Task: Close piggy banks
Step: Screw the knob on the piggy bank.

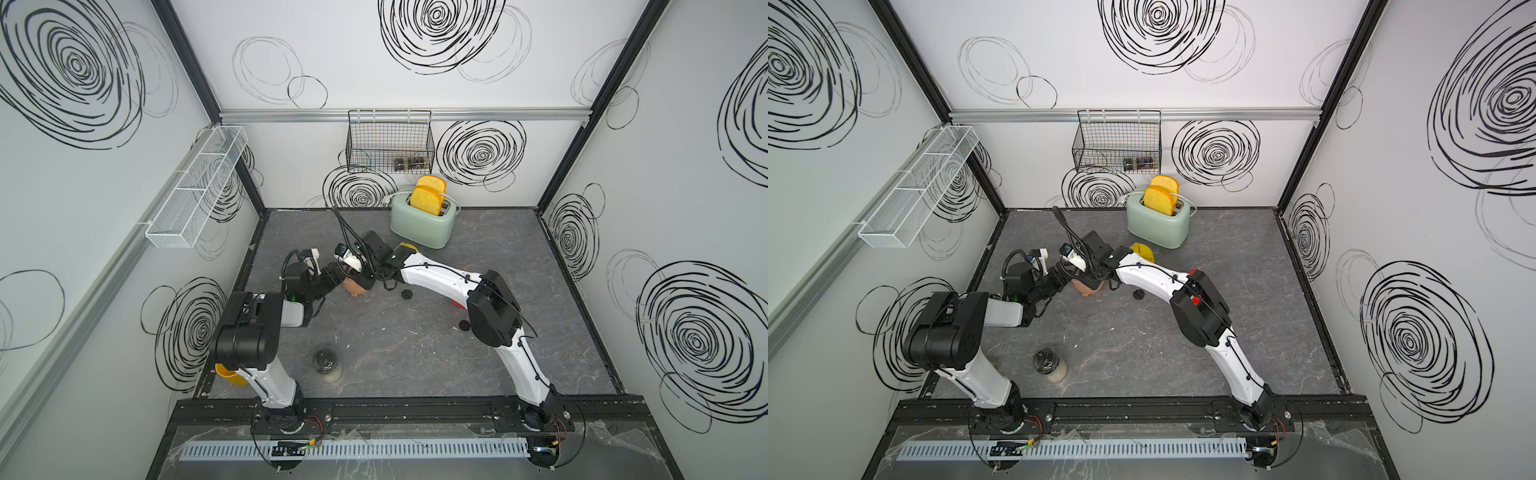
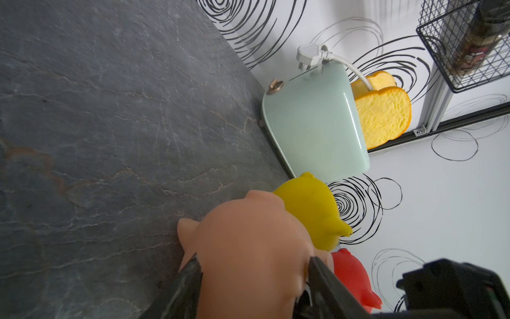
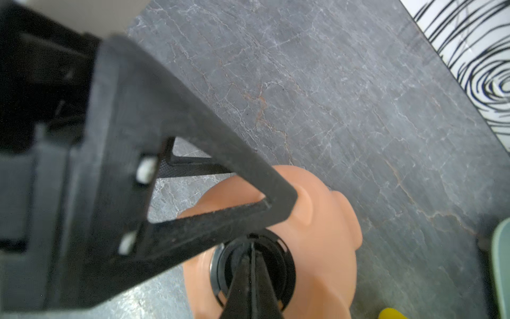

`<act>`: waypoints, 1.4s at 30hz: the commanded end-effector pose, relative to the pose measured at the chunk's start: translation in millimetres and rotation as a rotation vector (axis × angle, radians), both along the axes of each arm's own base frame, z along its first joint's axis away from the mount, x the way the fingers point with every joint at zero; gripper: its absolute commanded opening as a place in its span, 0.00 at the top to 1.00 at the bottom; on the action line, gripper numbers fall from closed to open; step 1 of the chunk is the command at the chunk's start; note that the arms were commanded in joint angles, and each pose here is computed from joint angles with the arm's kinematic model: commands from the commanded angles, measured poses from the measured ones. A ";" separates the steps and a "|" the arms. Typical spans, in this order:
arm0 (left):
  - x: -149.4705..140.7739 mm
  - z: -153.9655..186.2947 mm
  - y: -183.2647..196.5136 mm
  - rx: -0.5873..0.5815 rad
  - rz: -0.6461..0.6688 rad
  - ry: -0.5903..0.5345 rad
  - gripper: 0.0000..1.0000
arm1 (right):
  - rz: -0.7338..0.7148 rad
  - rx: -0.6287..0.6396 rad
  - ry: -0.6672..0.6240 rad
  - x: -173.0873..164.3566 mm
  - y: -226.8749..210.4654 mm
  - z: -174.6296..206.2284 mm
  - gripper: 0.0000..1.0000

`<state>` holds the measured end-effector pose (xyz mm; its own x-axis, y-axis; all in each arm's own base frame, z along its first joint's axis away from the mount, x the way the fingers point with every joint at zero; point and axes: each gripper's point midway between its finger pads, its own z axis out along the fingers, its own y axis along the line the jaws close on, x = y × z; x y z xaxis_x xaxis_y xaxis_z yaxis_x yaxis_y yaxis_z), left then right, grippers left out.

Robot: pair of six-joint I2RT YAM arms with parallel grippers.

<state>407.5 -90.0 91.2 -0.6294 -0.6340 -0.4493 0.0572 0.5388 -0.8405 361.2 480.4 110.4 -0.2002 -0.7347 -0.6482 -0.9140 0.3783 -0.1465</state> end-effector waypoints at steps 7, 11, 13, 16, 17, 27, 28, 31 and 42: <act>1.1 -5.6 -4.9 -0.006 -0.015 0.018 0.35 | 0.100 -0.065 0.039 -15.7 -16.5 -20.0 1.00; 0.9 -6.3 -6.0 -0.007 -0.016 0.020 0.35 | 0.022 -0.079 0.066 -11.2 -21.5 -31.7 1.00; 0.9 -6.5 -6.9 -0.008 -0.018 0.020 0.35 | -0.016 -0.090 0.074 -8.1 -24.4 -36.8 1.00; 0.9 -6.7 -7.7 -0.007 -0.019 0.020 0.35 | -0.067 -0.089 0.095 -6.3 -27.7 -41.8 1.00; 0.9 -6.7 -7.5 -0.007 -0.018 0.020 0.35 | -0.079 -0.085 0.099 -5.9 -28.2 -42.4 1.00; 5.5 9.7 5.9 -0.043 0.008 -0.016 0.27 | -0.052 -0.075 0.127 -16.0 -28.8 -48.2 1.00; 6.8 14.2 6.1 -0.057 0.005 -0.027 0.24 | -0.049 -0.073 0.127 -16.2 -29.4 -47.7 1.00; 10.1 24.3 3.2 -0.084 -0.012 -0.052 0.18 | -0.034 -0.069 0.122 -17.7 -29.0 -45.8 1.00; 24.5 19.1 -14.9 -0.076 -0.094 -0.035 0.13 | -0.021 -0.072 0.119 -17.2 -30.7 -42.3 1.00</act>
<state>429.1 -96.6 107.2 -0.6573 -0.6354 -0.4053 0.0909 0.4670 -0.8796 362.9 475.6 108.7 -0.2368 -0.6851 -0.6889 -0.9048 0.4138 -0.1006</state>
